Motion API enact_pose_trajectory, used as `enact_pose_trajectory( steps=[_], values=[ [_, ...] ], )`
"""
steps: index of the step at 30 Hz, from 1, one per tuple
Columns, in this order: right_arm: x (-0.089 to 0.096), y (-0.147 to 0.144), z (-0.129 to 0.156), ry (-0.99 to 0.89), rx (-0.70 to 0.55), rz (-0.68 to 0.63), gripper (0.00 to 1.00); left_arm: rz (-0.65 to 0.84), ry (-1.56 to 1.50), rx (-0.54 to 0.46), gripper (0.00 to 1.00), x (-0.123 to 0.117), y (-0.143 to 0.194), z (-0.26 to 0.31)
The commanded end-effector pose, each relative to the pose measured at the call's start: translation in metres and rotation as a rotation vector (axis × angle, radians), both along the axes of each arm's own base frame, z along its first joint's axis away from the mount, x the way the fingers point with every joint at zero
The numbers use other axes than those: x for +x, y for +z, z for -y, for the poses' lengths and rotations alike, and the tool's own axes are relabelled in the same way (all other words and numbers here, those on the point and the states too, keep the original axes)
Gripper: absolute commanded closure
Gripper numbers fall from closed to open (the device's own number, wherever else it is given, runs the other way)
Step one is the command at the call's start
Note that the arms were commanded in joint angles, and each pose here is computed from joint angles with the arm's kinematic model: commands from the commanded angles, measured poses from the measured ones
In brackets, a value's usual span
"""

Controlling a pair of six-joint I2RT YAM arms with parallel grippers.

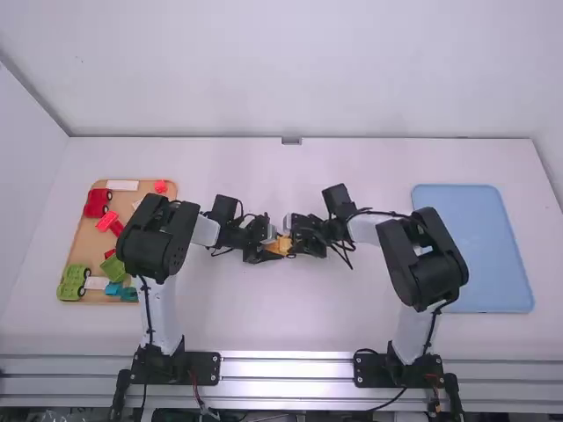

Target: Assemble lego blocks to make yellow taxi

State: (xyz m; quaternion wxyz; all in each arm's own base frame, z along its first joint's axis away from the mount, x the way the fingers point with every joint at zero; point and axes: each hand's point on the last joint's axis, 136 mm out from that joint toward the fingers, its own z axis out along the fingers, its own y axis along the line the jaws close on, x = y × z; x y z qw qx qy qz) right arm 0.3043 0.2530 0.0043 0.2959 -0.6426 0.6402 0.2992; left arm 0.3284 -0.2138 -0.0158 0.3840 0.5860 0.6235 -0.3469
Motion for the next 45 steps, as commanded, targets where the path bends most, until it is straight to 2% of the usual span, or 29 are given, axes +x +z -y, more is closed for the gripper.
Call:
enact_pose_trajectory(
  steps=[1, 11, 14, 15, 16, 19, 23, 27, 29, 30, 32, 39, 41, 42, 45],
  values=[
    [0.004, -0.004, 0.006, -0.025, -0.013, -0.004, 0.98, -0.026, -0.015, -0.001, 0.56, -0.005, -0.006, 0.004],
    [0.005, -0.004, 0.008, -0.029, -0.015, -0.007, 0.98, -0.026, -0.015, -0.001, 0.55, -0.005, -0.006, 0.004],
    [0.004, -0.004, 0.008, -0.029, -0.016, -0.01, 0.78, -0.026, -0.015, -0.002, 0.55, -0.005, -0.006, 0.004],
    [0.004, -0.004, 0.008, -0.029, -0.016, -0.01, 0.65, -0.026, -0.015, -0.001, 0.55, -0.005, -0.006, 0.004],
    [0.004, -0.004, 0.008, -0.029, -0.016, -0.01, 0.57, -0.026, -0.015, -0.001, 0.55, -0.005, -0.006, 0.004],
    [0.005, -0.004, 0.008, -0.029, -0.013, -0.007, 0.53, -0.026, -0.015, -0.001, 0.55, -0.005, -0.006, 0.004],
    [0.004, 0.001, 0.006, -0.017, 0.022, -0.012, 0.55, -0.026, -0.015, -0.001, 0.55, -0.005, -0.006, 0.004],
    [0.008, 0.003, 0.011, -0.032, 0.033, -0.017, 0.67, -0.026, -0.015, -0.001, 0.55, -0.005, -0.006, 0.004],
    [0.008, 0.003, 0.011, -0.034, 0.033, -0.018, 0.78, -0.026, -0.015, -0.001, 0.54, -0.005, -0.006, 0.004],
    [0.008, 0.003, 0.011, -0.034, 0.033, -0.018, 0.78, -0.026, -0.015, -0.001, 0.55, -0.005, -0.006, 0.004],
    [0.006, 0.003, 0.009, -0.025, 0.032, -0.017, 0.89, -0.026, -0.015, -0.001, 0.55, -0.005, -0.006, 0.004],
    [0.001, -0.007, 0.002, -0.01, -0.042, 0.007, 0.89, -0.023, -0.015, -0.002, 0.54, -0.005, -0.005, 0.004],
    [0.0, -0.009, 0.001, -0.009, -0.06, 0.015, 0.86, -0.022, -0.015, -0.002, 0.55, -0.005, -0.005, 0.004],
    [0.0, -0.009, 0.0, -0.006, -0.058, 0.018, 0.75, -0.023, -0.015, -0.001, 0.55, -0.005, -0.005, 0.004],
    [0.004, 0.001, -0.003, -0.006, 0.006, 0.018, 0.72, -0.023, -0.015, -0.002, 0.55, -0.005, -0.005, 0.004]
  ],
)
